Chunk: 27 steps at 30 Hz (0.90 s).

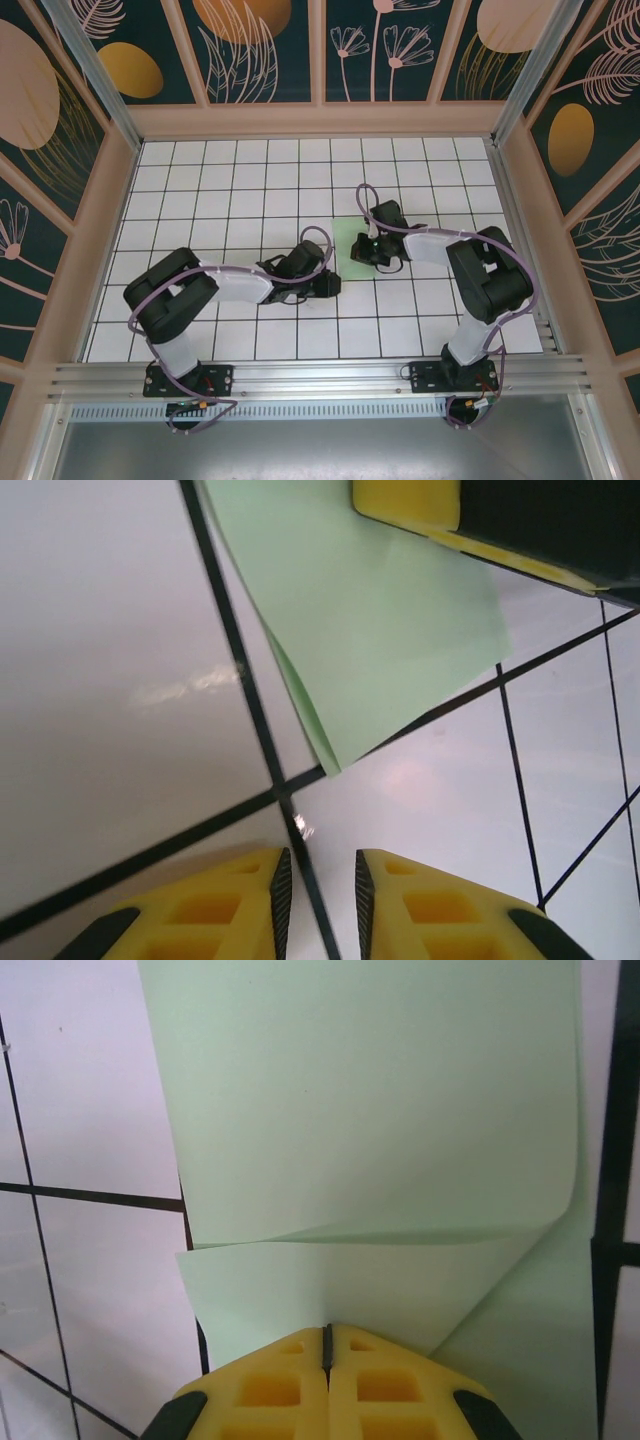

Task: Fold a paper plane with a square sheet of paper (fold left side to right side)
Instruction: Fold the triangle a second time at the center of the table.

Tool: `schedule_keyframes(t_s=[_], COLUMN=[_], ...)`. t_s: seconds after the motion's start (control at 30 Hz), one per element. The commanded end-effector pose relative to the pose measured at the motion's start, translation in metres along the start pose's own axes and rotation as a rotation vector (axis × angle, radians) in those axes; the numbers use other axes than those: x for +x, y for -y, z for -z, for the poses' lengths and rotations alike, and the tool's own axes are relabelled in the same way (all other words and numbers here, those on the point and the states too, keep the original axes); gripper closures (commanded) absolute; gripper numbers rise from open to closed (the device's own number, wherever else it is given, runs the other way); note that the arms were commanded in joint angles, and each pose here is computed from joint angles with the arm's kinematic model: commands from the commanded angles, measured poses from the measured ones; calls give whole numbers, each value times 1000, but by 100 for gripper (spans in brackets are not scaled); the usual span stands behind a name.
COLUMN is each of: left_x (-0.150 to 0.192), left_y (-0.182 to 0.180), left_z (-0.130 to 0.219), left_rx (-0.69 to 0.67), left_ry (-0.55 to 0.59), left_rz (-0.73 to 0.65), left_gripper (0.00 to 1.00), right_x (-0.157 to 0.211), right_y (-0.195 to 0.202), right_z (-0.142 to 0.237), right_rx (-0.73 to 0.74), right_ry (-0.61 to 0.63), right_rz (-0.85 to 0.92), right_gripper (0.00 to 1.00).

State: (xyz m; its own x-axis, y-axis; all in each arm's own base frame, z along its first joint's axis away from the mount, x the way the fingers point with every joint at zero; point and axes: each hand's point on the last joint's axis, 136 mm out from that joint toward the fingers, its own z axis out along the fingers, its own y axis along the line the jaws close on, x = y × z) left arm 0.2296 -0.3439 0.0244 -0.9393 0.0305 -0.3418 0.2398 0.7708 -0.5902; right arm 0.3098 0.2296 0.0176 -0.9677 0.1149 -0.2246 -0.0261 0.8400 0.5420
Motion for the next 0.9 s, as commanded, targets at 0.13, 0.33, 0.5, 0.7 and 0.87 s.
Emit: schedule_keyframes(t_s=[0.13,0.33,0.5,0.7,0.87], left_x=[-25,-32,-31,-24,-4], left_y=[30,23,11,-3,-26], left_z=[17,-9,-22,-28,-32], left_rx=[25,-19,-65,-108,-157], left_ry=[39,21,13,-4,-48], left_rz=[-30,-42,-35,-29,-3], left_gripper=[71,72,72,72,73], right_x=[33,33,32,32,19], right_y=[-6,-11,-11,-13,-28], right_z=[-1,-1,1,1,11], right_rx=[-18,-26,-25,-36,-65], right_ry=[-88,-88,-86,-88,-59], right_rz=[-61,-68,-68,-64,-25], right_gripper=[100,100,100,100,100])
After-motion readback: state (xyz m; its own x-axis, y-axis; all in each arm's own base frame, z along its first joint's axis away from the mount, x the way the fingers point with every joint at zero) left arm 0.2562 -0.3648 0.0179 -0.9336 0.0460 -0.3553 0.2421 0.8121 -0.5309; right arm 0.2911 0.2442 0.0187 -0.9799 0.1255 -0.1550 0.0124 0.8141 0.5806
